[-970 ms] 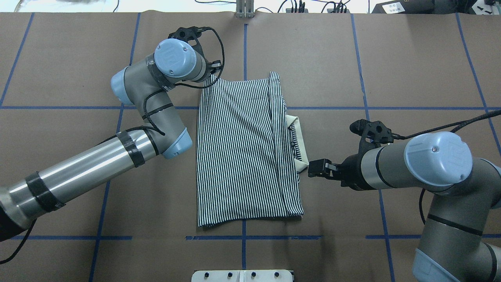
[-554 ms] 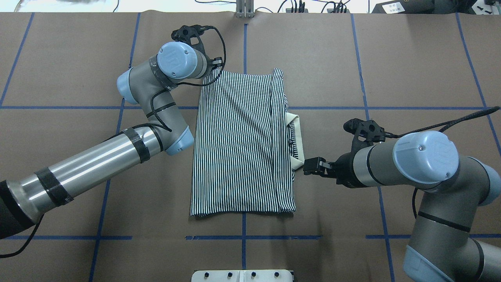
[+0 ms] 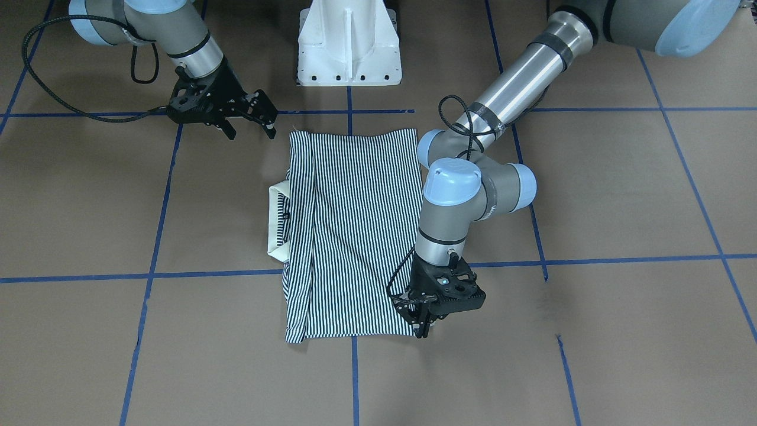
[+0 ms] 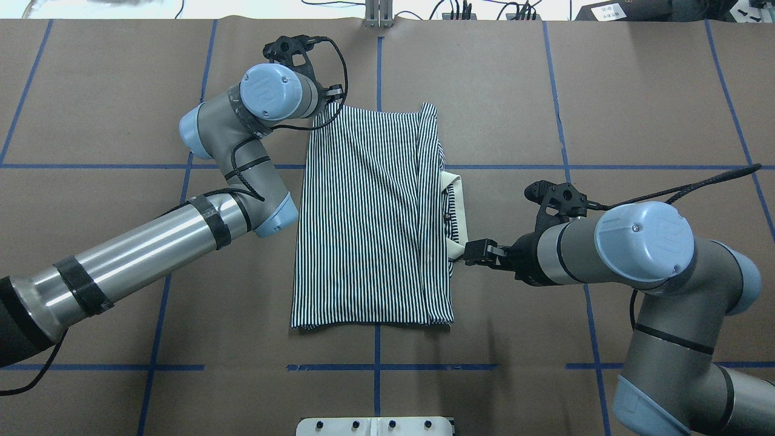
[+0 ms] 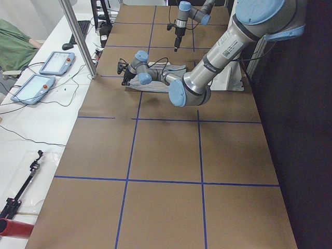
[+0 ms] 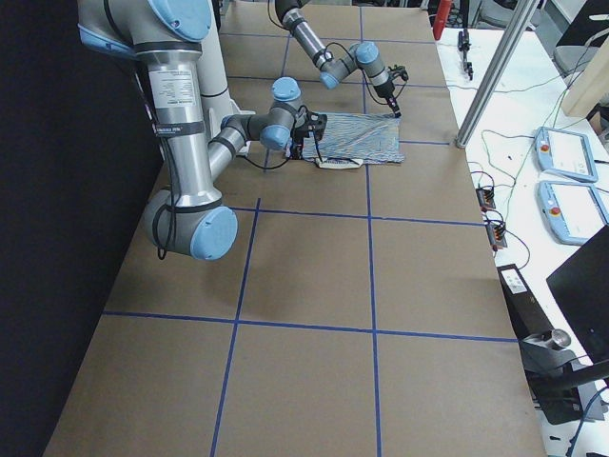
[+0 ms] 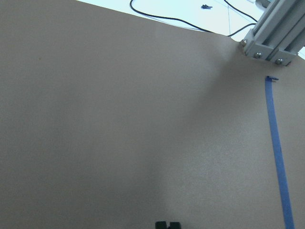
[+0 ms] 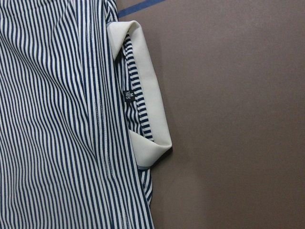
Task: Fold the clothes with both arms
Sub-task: 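Release the shirt and move the right gripper over the shirt's collar side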
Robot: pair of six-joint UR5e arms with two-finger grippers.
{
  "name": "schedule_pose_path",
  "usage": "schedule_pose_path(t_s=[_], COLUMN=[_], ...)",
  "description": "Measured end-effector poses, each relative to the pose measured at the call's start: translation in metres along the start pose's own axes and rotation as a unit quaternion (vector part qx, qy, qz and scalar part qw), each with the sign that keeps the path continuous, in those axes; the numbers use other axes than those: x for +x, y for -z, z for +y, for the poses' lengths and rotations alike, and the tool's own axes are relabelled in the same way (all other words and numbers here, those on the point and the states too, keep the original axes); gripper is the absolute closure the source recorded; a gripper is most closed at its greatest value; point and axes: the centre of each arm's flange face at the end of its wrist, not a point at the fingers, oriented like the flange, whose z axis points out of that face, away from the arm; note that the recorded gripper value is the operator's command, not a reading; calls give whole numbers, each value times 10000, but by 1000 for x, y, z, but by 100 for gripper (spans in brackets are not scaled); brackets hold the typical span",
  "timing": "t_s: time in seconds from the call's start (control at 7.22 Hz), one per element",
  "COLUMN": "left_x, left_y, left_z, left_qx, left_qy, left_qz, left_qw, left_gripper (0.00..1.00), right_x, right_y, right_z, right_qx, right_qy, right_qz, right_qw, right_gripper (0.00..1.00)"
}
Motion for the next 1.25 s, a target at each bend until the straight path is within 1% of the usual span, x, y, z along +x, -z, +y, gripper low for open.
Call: schedule_pose_path(t_s=[0.14,0.28,0.42,0.55,0.69,0.83,0.97,1.11,1.25], left_x=[0,1,1,-7,-21,-35,-45,-53,-60], left_y=[3,12,23,38,64,99,136,166,188], left_z=[-6,-17,-22,-20,-14,-7,-1,5,11], left_qx=[36,35,-147,-451,-662,-756,-791,-828,-938], left_qy=[31,73,92,93,26,-149,-326,-415,-444], left_qz=[64,199,287,247,175,162,200,198,170], left_qw=[10000,9998,9994,9986,9976,9969,9961,9955,9945], left_gripper=[0,0,0,0,0,0,0,0,0], right_x=[-7,-11,-19,-33,-54,-75,-99,-121,-132], right_y=[-4,-8,-12,-15,-17,-22,-40,-66,-91], right_z=[-2,-4,-7,-9,-9,-7,-2,4,13], right_qx=[30,56,80,78,41,2,-27,-82,-175], right_qy=[10,17,110,323,546,705,818,903,1011], right_qz=[-7,15,124,354,687,983,1218,1422,1605], right_qw=[10000,10000,9998,9988,9961,9927,9892,9857,9817], right_gripper=[0,0,0,0,0,0,0,0,0])
